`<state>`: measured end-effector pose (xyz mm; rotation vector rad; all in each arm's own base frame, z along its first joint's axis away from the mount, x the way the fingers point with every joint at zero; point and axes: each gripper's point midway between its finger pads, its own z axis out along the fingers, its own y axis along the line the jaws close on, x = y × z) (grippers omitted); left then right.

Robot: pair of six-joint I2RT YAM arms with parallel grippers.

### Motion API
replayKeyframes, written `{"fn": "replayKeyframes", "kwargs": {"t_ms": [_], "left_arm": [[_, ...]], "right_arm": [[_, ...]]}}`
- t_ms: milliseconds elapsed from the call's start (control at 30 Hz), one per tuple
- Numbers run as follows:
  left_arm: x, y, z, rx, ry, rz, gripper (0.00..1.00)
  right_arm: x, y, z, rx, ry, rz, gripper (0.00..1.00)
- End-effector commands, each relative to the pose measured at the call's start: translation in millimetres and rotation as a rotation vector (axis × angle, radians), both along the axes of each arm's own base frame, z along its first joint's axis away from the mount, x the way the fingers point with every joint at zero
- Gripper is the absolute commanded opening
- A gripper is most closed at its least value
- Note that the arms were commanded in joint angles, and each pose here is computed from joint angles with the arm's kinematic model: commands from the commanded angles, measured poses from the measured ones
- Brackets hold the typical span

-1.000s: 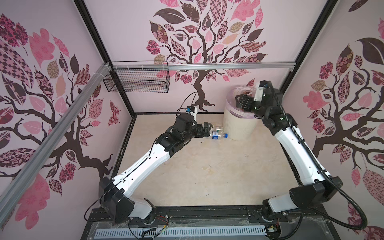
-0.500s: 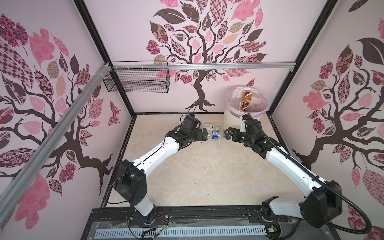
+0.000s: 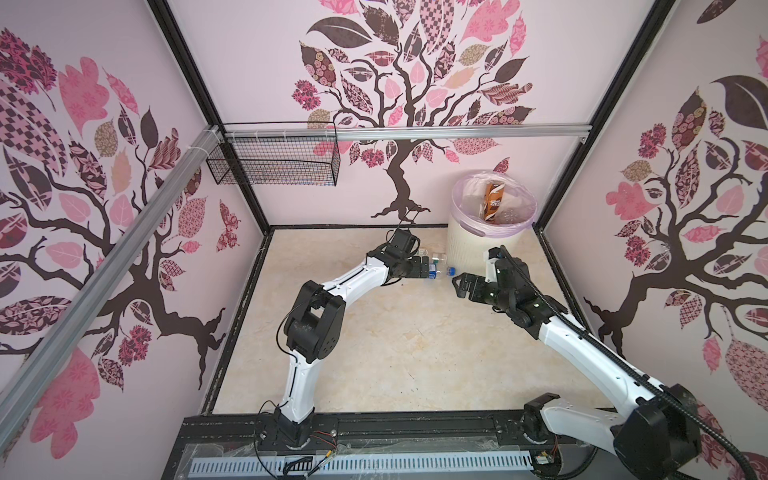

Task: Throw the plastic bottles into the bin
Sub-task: 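Lower the left gripper onto the blue-label water bottle while the right gripper returns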

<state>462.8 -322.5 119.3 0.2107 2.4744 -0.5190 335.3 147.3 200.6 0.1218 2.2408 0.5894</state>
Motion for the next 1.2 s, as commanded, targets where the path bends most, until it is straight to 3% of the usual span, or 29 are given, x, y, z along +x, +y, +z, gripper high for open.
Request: {"fn": "replayKeyframes", "kwargs": {"t_ms": [0,633,1167], "left_arm": [[18,-14,12,-0.014,-0.071,-0.038,0.98],[41,-36,-20,-0.005,-0.083,-0.100,0.98],[20,-43,-26,-0.047,-0.047,-0.101,0.98]], "right_arm": [[-3,4,19,0.037,-0.054,0.020,1.00],[-4,3,25,0.056,-0.077,0.034,1.00],[-7,-5,29,0.061,-0.095,0.009,0.99]]}}
